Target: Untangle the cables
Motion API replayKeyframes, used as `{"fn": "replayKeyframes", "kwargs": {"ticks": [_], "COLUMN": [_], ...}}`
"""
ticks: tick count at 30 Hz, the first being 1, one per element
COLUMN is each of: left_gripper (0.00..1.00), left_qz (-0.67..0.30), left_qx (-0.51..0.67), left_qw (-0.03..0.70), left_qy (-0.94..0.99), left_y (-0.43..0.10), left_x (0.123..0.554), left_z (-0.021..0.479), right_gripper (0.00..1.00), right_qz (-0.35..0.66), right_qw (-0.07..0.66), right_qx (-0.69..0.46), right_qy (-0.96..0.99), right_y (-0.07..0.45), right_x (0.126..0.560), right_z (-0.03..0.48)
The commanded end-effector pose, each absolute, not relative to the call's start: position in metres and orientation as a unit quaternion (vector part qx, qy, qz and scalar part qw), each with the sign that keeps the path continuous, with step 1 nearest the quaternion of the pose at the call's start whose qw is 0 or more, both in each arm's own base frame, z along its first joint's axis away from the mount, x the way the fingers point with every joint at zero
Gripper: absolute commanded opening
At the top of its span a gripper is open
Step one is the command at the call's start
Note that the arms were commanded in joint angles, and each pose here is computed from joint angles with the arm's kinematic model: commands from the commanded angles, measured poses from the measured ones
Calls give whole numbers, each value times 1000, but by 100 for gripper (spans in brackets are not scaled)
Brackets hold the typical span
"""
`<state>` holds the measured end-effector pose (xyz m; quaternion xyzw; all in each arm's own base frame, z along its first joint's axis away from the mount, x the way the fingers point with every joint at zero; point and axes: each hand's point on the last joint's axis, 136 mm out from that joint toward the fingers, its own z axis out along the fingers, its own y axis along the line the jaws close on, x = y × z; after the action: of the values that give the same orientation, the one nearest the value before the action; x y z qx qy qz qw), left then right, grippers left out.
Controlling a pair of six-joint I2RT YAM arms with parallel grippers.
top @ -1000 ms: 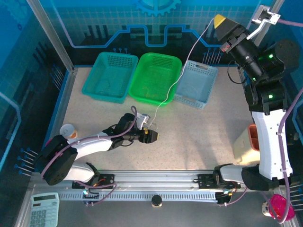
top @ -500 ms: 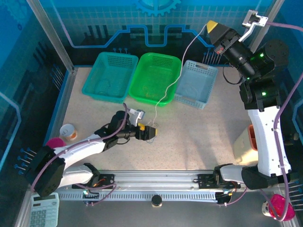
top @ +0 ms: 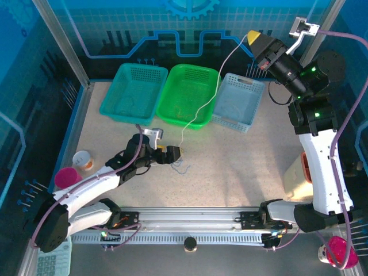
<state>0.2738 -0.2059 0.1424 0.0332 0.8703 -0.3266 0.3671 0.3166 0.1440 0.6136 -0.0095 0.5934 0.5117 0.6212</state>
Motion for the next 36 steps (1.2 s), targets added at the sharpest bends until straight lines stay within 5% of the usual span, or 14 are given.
{"fn": "replayKeyframes", "kwargs": {"ticks": [1,5,10,15,20,28,36], "left_gripper": [99,99,99,99,99,99,99], "left_qz": [-237,-181,-364,-403,-228,-138,-351], "left_qx": [0,-25,69,94,53,59,160], "left_qw": [393,398,388,384,411,431,474], "left_qy": [888,899,844,825,881,890,792], "left_y": [-172,-149,-208,-224,-181,-156,-223], "left_x": [282,283,263,263,288,295,269], "left_z": [134,126,161,190,182,201,285], "right_gripper": [0,0,0,0,0,0,0], "right_qz": [529,531,535,541,543,545,553], "right_qw": [622,621,618,610,596,563,527], "right_qx": [-31,-33,-39,-48,-55,-68,-105], "right_qy": [576,576,574,577,589,618,636], "right_y": [152,154,156,162,169,184,206], "right_x": [305,304,301,300,300,298,287], "right_z": [625,625,628,625,611,564,537]}}
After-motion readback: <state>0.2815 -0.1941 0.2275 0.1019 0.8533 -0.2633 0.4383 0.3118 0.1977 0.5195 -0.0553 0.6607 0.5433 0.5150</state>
